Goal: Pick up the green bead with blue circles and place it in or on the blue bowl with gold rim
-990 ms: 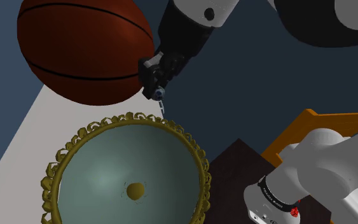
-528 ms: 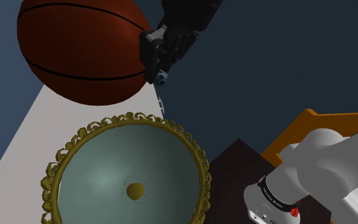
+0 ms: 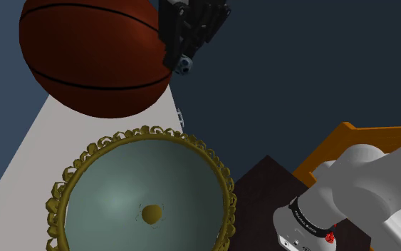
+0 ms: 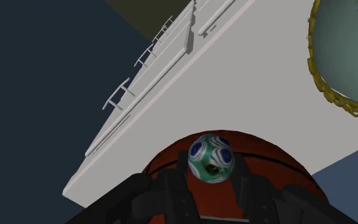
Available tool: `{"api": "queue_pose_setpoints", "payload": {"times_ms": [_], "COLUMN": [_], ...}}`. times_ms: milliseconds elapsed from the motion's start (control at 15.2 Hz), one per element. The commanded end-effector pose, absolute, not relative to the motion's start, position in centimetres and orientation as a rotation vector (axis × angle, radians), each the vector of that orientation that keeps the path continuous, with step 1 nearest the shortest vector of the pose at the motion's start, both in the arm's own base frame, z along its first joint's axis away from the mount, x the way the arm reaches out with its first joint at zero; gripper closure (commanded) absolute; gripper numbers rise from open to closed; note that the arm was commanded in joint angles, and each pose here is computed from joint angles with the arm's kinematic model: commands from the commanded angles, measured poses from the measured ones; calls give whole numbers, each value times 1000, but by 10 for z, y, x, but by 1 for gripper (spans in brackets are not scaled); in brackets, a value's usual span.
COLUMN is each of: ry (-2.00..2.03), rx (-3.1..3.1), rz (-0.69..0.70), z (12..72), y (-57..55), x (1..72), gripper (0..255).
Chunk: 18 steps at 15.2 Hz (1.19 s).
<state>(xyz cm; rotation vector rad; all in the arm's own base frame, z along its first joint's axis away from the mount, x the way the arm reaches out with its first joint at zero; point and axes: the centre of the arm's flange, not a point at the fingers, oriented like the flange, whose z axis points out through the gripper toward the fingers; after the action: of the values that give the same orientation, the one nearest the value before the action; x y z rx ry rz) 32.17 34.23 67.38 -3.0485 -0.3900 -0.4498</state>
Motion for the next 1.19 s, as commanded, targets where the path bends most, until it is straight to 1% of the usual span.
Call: {"api": "queue_pose_setpoints", "payload": {"times_ms": [0, 330, 1122], "ry": [-390, -390, -390], "rx": [-3049, -3049, -3049], "rz": [-449, -449, -449], "z": [685, 707, 717], "y": [342, 342, 451], "x": [322, 322, 207], "gripper": [255, 255, 255]}}
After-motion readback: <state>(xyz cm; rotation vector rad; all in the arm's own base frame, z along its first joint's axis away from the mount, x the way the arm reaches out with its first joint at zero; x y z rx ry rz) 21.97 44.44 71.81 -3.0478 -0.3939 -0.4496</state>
